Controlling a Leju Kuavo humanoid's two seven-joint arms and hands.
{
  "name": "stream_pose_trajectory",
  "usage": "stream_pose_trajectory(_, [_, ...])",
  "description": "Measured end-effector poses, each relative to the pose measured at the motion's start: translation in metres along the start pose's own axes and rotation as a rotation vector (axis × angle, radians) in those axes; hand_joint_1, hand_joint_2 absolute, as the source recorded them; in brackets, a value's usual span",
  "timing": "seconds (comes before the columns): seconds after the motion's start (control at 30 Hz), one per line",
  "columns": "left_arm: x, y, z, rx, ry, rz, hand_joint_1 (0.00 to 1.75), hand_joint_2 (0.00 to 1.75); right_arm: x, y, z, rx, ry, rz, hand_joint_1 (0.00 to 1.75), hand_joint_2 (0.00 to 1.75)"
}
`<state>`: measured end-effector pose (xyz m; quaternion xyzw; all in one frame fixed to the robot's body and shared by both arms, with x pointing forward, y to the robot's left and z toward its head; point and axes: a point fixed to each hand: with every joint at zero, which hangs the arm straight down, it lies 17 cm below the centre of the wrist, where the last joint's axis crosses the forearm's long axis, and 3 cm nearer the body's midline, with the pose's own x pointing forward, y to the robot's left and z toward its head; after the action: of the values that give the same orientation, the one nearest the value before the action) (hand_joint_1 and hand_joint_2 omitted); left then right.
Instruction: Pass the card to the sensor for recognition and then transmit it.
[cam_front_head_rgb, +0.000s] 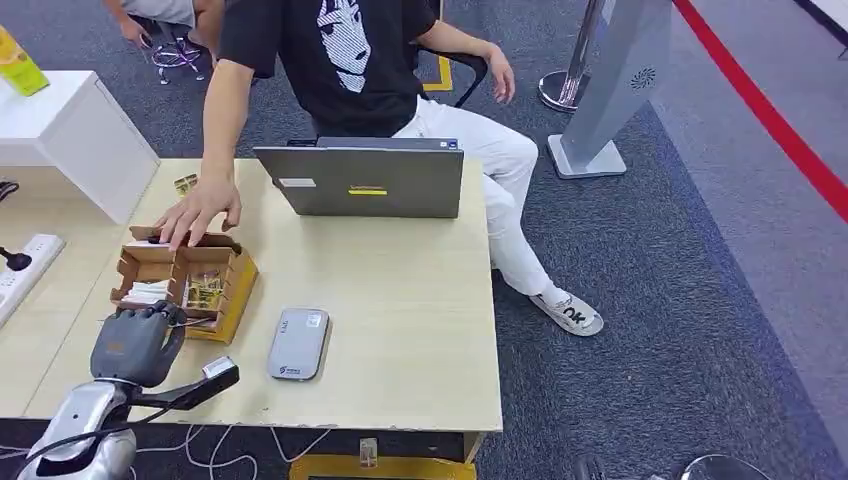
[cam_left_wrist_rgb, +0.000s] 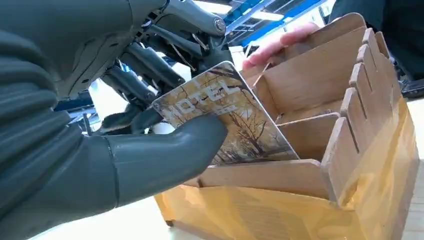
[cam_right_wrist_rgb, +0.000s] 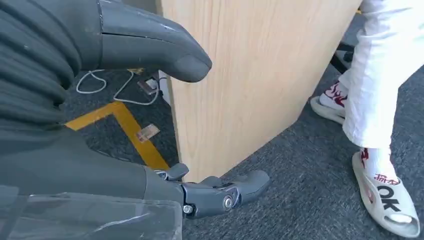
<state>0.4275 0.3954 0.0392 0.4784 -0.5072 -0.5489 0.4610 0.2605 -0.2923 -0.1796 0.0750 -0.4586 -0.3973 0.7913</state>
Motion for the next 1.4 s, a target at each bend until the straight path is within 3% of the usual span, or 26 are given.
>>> stream_pose_trajectory(0.17, [0.008,0.035,-0.011,0.145,0.017,-0.02,1.75,1.75,0.0,-0.001,0.0,-0.002,-0.001,0.0,0.0,1.75])
stream_pose_trajectory(0.4, [0.017,0.139,-0.035,0.399,0.052,0.072,1.75,1.75,-0.001,0.0,0.0,-0.001,0.003,0.009,0.0,1.75])
stream_pose_trajectory(0.6, [0.016,0.182,-0.034,0.509,0.064,0.109,1.75,1.75,-0.001,0.0,0.0,-0.001,0.004,0.01,0.0,1.75])
stream_pose_trajectory(1.0, [0.016,0.186,-0.034,0.518,0.066,0.112,1.75,1.75,-0.001,-0.001,0.0,-0.002,0.003,0.009,0.0,1.75])
stream_pose_trajectory(1.2, [0.023,0.207,-0.034,0.565,0.065,0.136,1.75,1.75,-0.002,0.0,0.0,-0.004,0.003,0.001,0.0,1.75])
stream_pose_trajectory(1.23, [0.023,0.207,-0.034,0.565,0.068,0.139,0.0,1.75,-0.002,0.0,0.0,-0.004,0.003,0.001,0.0,1.75])
stream_pose_trajectory(1.4, [0.022,0.206,-0.034,0.561,0.075,0.146,0.0,1.75,-0.002,0.0,0.0,-0.004,0.003,0.001,0.0,1.75])
